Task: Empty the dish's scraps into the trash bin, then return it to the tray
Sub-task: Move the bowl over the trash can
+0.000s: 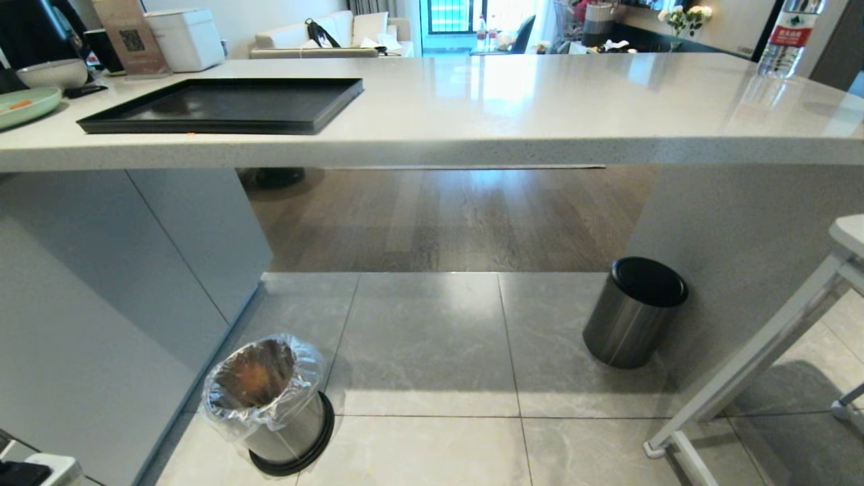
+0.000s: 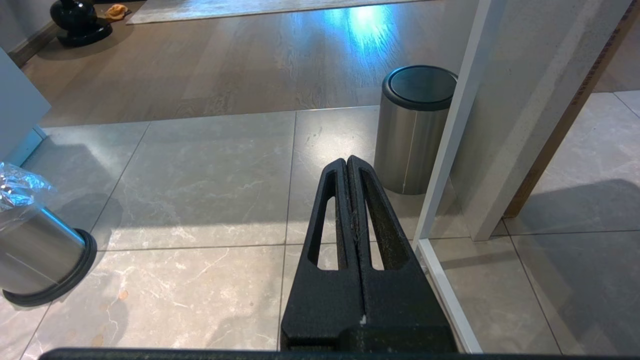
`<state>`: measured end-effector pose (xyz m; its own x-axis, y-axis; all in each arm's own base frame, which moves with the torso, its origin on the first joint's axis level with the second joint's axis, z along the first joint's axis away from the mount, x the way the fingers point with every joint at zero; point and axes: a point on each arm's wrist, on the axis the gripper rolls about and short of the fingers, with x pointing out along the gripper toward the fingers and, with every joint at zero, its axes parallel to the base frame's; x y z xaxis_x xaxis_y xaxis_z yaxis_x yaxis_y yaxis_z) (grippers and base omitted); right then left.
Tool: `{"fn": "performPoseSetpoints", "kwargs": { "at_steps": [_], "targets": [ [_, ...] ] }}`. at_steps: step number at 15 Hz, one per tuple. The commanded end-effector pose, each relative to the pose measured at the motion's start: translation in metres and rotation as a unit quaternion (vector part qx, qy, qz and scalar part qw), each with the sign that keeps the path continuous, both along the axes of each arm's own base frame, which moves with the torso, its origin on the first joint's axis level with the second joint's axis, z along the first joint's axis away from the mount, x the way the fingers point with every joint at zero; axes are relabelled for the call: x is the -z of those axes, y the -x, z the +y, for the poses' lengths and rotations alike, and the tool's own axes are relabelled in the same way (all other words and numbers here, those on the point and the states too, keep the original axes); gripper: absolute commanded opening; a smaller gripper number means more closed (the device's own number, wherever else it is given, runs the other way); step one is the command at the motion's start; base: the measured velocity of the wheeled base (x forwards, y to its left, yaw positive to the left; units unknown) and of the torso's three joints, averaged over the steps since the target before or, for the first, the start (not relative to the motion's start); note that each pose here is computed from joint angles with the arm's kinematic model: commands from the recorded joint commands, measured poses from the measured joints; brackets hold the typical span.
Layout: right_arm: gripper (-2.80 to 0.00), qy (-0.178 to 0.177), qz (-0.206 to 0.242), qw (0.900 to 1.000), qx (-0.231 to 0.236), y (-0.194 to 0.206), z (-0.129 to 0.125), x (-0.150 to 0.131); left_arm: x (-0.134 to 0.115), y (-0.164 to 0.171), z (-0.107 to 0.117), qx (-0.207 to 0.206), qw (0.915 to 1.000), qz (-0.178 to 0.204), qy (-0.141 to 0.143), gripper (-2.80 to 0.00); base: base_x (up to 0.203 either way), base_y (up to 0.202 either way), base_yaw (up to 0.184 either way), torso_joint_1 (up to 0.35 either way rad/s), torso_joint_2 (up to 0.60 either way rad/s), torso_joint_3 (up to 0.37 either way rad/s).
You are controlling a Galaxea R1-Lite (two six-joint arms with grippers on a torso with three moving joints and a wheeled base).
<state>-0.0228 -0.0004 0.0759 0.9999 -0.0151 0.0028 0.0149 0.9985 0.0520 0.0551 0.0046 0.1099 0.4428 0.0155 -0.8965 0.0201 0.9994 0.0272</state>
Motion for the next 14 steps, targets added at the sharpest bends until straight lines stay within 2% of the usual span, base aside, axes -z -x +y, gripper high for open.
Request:
{"fn": "performPoseSetpoints", "kwargs": {
  "at_steps": [1, 14],
  "targets": [
    [-2.8, 0.0, -0.001, 1.0, -0.001, 0.0, 0.0, 0.0, 0.0002, 0.0002, 0.0001, -0.002, 1.0, 0.002, -0.002, -2.8, 0.0, 0.0, 0.0, 0.0, 0.0, 0.0],
    [-2.8, 0.0, -0.001, 1.0, -0.001, 0.0, 0.0, 0.0, 0.0011, -0.0032, 0.0009, -0.003, 0.9999, 0.014, -0.004, -2.8, 0.0, 0.0, 0.0, 0.0, 0.0, 0.0]
  ]
}}
